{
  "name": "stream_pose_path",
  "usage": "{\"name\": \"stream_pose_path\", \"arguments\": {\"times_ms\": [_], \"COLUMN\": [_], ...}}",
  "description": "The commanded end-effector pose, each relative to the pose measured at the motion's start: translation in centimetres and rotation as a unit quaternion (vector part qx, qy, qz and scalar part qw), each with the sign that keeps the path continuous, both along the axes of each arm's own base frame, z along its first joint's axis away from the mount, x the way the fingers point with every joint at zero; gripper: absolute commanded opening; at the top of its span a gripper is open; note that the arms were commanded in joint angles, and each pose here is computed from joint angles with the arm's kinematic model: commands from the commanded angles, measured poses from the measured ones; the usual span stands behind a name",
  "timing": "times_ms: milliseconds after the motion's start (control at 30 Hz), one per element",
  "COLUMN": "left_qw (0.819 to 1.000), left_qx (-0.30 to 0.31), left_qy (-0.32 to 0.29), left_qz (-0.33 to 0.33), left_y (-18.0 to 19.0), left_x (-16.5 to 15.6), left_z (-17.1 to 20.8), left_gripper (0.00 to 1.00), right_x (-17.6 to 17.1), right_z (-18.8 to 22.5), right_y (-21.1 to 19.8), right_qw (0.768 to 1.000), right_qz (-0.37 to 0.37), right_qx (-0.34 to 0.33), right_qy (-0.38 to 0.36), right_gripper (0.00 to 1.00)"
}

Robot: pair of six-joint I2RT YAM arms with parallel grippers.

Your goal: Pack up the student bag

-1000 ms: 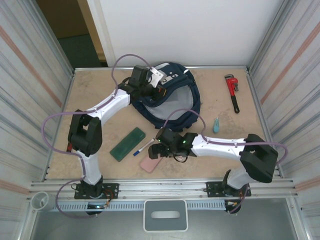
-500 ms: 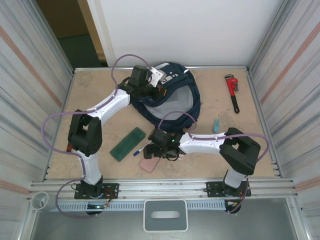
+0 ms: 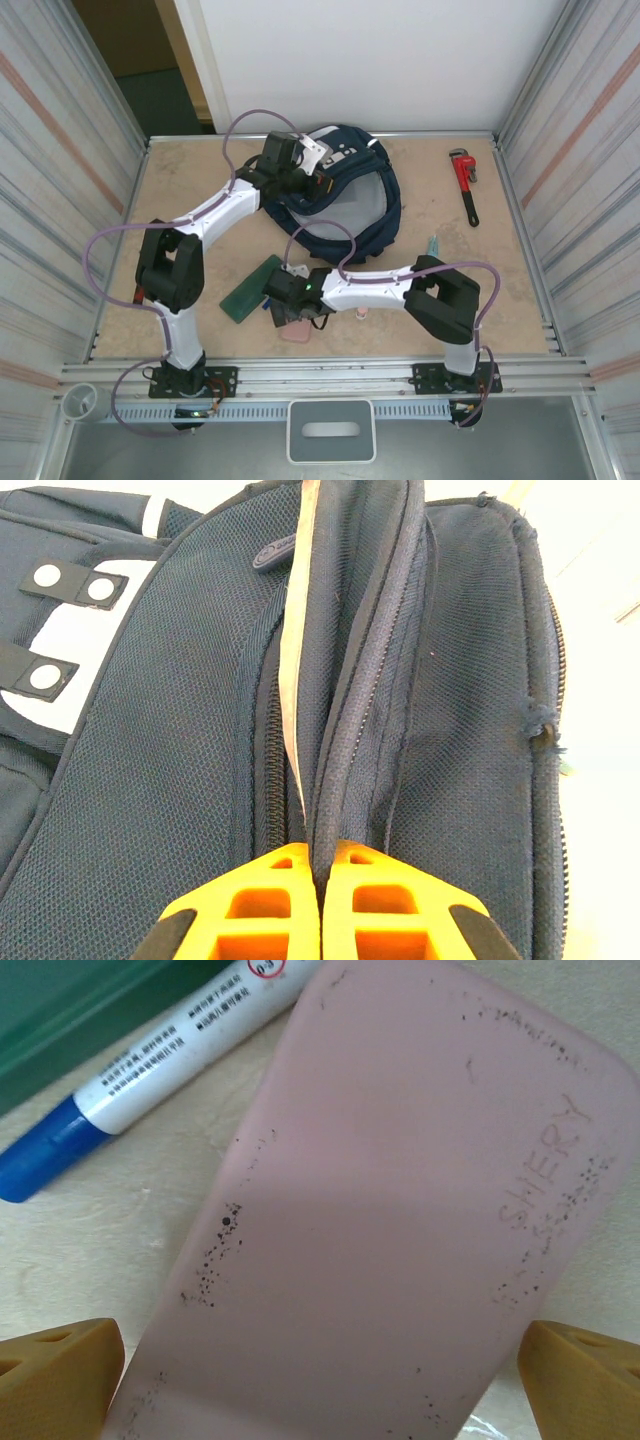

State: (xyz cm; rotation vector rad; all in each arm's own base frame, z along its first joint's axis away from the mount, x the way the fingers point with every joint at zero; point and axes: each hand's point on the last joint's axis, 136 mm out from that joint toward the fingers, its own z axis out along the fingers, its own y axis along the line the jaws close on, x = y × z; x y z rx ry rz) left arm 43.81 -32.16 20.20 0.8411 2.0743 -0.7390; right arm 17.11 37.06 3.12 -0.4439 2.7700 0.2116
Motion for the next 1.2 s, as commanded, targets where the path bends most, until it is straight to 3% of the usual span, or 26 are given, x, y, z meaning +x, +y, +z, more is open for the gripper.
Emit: {"name": "stream_pose_path", "arguments": {"times_ms": [0,200,300,400,567,667,900,1167], "left_qw": [0.998,0.998,0.998,0.998,0.998,0.997,0.995,0.986], "left_qx": [-0.035,-0.032,-0.031,-0.029,-0.03,-0.034,-0.076,-0.15], "left_qy": [-0.06,-0.061,-0.061,-0.059,-0.062,-0.067,-0.058,-0.045], "left_qz": [-0.012,-0.012,-0.011,-0.012,-0.014,-0.016,-0.03,-0.055], "left_y": [0.0,0.0,0.0,0.0,-0.1,-0.2,-0.4,-0.1], "left_x": [-0.4,-0.4,-0.3,-0.2,-0.2,-0.1,0.4,0.3], "left_z": [4.9,4.7,4.5,4.3,4.7,5.4,8.0,13.0], "left_gripper": [0.01,0.01,0.01,0.01,0.01,0.02,0.0,0.0], "right_x": [0.3,0.9,0.9,1.0,1.4,2.0,4.5,12.3], "right_z": [-0.8,-0.7,-1.3,-1.9,-1.3,0.9,8.5,14.5], "right_y": [-3.2,-6.0,-6.6,-6.7,-5.9,-5.3,-7.1,-11.7], "right_qw": [0.997,0.997,0.997,0.998,0.999,0.999,0.993,0.956], "right_qz": [0.0,-0.02,-0.031,-0.038,-0.033,-0.032,-0.049,-0.111], "right_qx": [-0.082,-0.081,-0.062,-0.053,-0.026,0.007,0.107,0.27], "right_qy": [-0.018,-0.003,0.014,0.023,0.017,0.003,-0.032,-0.022], "right_gripper": [0.99,1.0,0.94,0.85,0.53,0.45,0.42,0.43]}}
